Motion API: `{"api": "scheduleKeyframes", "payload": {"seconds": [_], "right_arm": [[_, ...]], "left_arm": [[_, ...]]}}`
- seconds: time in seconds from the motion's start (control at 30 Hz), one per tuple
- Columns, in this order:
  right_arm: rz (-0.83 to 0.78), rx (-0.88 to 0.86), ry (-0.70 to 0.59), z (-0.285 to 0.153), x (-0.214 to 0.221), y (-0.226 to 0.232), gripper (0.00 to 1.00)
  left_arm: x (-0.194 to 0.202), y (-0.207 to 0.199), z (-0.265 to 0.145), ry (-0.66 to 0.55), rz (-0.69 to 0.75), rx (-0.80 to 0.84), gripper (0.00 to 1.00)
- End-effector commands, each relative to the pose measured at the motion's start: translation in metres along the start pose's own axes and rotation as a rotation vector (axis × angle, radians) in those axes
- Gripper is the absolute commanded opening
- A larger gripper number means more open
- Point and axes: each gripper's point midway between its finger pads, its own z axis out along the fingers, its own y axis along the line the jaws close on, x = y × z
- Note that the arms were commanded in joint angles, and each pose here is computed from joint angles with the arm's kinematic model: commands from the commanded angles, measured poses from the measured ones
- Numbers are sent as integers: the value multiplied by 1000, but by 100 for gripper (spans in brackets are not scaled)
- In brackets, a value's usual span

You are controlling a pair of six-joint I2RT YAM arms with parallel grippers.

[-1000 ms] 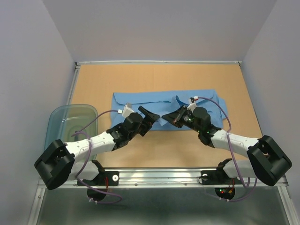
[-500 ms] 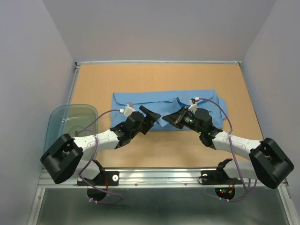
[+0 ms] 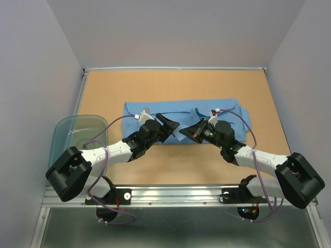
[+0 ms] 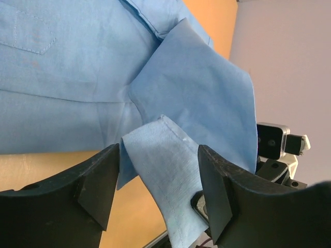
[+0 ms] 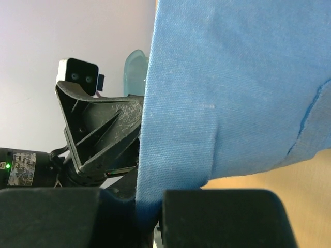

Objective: Fold and stack the long sleeve shirts
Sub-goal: Fold the shirt

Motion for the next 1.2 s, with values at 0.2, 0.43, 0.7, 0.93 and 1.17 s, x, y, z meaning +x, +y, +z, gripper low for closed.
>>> {"api": "scheduleKeyframes", "payload": {"seconds": [0.2, 0.43, 0.7, 0.93, 1.17], "right_arm": [[-20, -70, -14, -5, -1, 16, 1], [-20, -64, -14, -6, 0, 13, 1], [-73, 53, -3, -15, 5, -12, 43], [-293, 350, -184, -43, -45, -24, 86], [-417, 554, -366, -73, -104, -12, 89]], "left_arm": [[5, -12, 3, 36, 7, 37, 75], [2, -16, 2, 26, 14, 39, 40], [-34, -25, -20, -115, 116, -6, 6], [-67, -48, -49, -214, 295, -26, 4], [-83, -75, -66, -239, 531, -11, 4]]}}
